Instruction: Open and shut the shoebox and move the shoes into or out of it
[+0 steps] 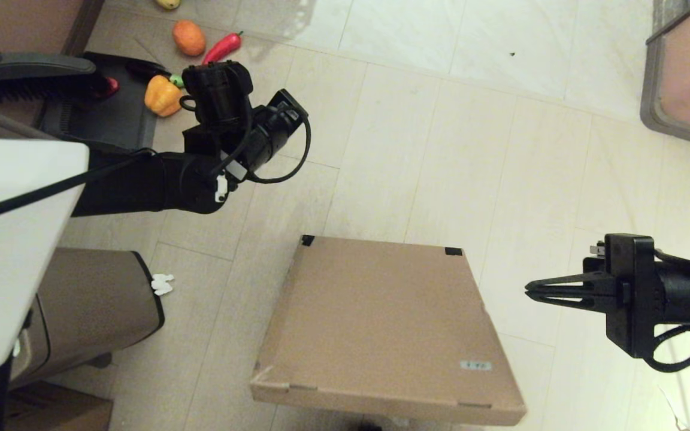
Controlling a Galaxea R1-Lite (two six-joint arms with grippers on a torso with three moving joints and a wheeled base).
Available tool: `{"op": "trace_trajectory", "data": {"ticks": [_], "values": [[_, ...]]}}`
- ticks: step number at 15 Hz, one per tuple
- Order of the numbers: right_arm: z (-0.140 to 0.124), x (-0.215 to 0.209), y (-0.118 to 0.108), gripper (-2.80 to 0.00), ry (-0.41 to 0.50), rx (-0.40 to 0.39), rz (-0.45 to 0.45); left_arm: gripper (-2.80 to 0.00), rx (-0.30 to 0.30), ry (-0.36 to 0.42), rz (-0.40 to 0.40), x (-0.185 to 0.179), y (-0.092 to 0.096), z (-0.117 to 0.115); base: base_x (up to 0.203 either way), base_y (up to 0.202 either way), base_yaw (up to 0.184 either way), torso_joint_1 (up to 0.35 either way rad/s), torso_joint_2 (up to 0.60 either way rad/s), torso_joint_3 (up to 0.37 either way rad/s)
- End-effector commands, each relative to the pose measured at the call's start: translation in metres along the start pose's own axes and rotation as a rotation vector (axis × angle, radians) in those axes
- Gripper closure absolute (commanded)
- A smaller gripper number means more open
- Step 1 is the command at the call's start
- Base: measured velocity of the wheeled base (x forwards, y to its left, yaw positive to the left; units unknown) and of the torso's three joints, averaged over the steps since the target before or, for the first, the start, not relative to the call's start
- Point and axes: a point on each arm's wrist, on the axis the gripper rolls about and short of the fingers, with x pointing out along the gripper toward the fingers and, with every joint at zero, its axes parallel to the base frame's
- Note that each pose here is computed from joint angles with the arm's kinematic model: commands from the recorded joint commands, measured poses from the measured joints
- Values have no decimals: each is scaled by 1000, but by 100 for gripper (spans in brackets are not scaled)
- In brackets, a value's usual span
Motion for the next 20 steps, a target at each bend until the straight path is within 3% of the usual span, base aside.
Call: {"op": "trace_trajectory", "data": {"ticks": [1,2,3,5,7,8,9,10,13,17,20], "values": [[-24,-9,-4,0,-19,-47,18,0,3,14,15,-1,3,-3,0,0,0,0,0,0],[-24,-11,-5,0,-50,-109,19,0,22,36,39,-4,10,-8,0,0,0,0,0,0],[-22,-13,-5,0,-90,-227,19,0,58,65,69,-7,19,-14,0,0,0,0,0,0],[-11,-16,-9,0,-250,-571,-49,0,159,140,133,-21,40,-27,0,0,0,0,0,0],[7,-15,-24,0,-463,-918,-303,0,230,225,202,-40,65,-42,0,0,0,0,0,0],[13,-16,-39,0,-511,-1078,-483,0,264,262,234,-51,79,-49,0,0,0,0,0,0],[15,-17,-57,0,-513,-1189,-652,0,305,288,254,-61,91,-54,0,0,0,0,0,0],[9,-20,-73,0,-502,-1247,-765,0,354,299,257,-71,97,-57,0,0,0,0,0,0],[-31,-36,-85,0,-634,-1331,-830,0,455,340,303,-117,120,-55,0,0,0,0,0,0],[-94,-58,-122,0,-838,-1457,-798,0,485,407,452,-227,157,-49,0,0,0,0,0,0],[-130,-68,-167,0,-946,-1544,-771,0,489,387,483,-313,153,-44,0,0,0,0,0,0]]}}
